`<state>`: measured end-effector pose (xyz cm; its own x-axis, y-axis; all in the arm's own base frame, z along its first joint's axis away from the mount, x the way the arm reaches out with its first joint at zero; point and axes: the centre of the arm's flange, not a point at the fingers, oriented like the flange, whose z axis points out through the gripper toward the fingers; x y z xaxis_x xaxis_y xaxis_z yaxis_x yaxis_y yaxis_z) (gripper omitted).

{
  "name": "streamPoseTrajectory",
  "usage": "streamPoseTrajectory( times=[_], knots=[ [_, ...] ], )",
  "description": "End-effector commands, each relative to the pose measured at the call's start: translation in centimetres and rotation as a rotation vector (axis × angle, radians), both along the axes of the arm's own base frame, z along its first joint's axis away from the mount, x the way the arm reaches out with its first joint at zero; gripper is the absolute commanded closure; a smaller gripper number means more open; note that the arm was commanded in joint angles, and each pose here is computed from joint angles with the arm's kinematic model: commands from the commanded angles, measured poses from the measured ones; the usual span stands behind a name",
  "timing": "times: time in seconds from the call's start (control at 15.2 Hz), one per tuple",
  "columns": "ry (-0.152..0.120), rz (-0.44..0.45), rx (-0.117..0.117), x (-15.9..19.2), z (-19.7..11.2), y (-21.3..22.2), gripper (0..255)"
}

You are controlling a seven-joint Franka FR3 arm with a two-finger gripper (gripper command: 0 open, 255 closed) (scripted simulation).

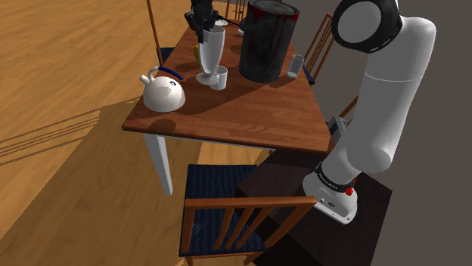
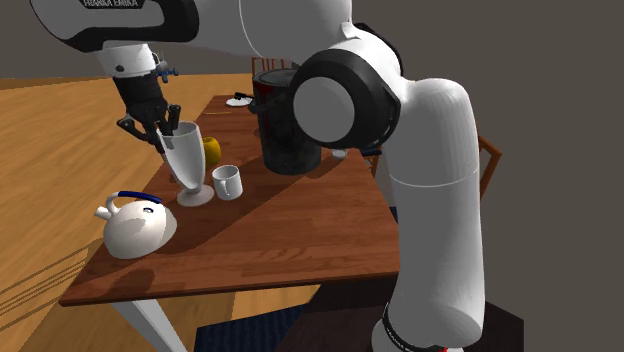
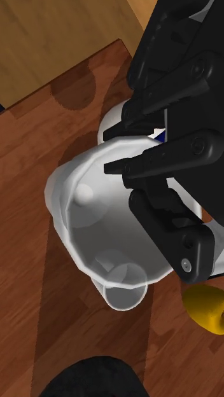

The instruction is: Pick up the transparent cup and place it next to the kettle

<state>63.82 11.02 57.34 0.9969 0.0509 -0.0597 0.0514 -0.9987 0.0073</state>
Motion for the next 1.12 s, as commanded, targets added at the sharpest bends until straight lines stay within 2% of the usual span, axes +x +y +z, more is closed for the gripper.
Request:
streamPoseTrajectory(
  times=[0.0, 1.06],
  knots=[
    [-0.002, 0.000, 0.000, -0.1, -1.2, 0.0, 255],
    [-0.002, 0.000, 0.000, -0.1, -9.6, 0.0, 255]
  ],
)
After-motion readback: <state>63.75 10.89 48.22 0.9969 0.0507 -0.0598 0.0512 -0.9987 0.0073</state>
